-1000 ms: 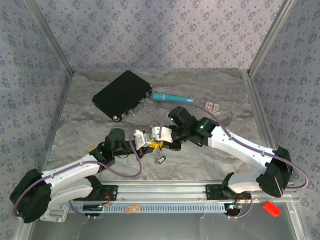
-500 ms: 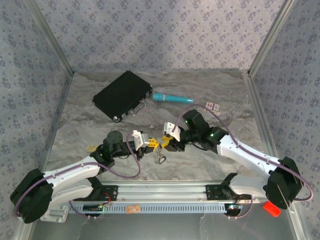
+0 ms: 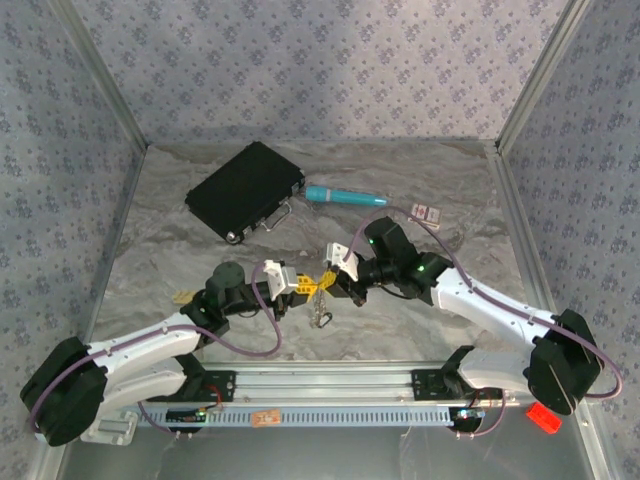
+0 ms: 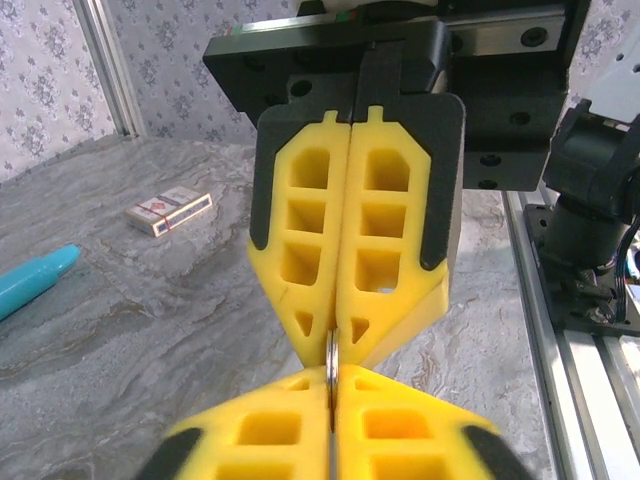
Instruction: Put the keys on the keyring
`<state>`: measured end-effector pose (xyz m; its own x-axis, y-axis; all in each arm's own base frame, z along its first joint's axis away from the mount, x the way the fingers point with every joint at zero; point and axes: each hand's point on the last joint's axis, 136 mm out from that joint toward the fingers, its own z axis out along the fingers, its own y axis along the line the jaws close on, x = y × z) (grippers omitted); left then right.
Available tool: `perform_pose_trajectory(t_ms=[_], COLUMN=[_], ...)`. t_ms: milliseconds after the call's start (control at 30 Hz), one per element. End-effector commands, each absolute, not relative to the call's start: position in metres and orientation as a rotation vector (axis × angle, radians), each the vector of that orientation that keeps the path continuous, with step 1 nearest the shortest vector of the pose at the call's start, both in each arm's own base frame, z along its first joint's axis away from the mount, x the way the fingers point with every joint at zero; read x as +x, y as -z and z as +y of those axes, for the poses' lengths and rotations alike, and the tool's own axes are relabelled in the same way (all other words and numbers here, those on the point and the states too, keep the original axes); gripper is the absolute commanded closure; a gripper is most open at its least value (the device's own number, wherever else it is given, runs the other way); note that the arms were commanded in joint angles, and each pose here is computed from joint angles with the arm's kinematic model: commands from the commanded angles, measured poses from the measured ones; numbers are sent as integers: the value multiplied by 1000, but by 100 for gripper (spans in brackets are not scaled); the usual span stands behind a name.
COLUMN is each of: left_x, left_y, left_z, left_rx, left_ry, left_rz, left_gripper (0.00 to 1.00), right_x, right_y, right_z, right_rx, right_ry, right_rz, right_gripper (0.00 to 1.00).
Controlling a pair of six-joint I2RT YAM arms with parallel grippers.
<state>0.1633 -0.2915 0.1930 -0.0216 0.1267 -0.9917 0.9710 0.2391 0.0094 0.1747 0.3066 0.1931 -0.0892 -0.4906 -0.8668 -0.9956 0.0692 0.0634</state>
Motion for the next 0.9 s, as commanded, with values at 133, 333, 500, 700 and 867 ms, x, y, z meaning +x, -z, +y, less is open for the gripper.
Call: perform_pose_trajectory(t_ms=[133,333,500,700,867], left_x=[164,163,162,160,158], left_y=[-202,-198,-197,-196,-197], left_z=[-294,-293,-293,-294,-294], left_rx=[1151,1181,1195,1208,1213], left_ry=[940,923,927,936,944], left_rz=[1406,1429,1429,1432,1425], left_gripper=[75,75,79,86,94], right_x=[175,173,171,169,167], right_y=[-200,-186,-186,-192,-195], right_z=[301,299,303,310,314], right_rx=[-1631,-1795,-1855,-1883,-1884], right_ry=[-816,-651,-614,-618,-635], right_rz=[1665,1693,1674,1638,1622], right_gripper=[100,100,100,100,100])
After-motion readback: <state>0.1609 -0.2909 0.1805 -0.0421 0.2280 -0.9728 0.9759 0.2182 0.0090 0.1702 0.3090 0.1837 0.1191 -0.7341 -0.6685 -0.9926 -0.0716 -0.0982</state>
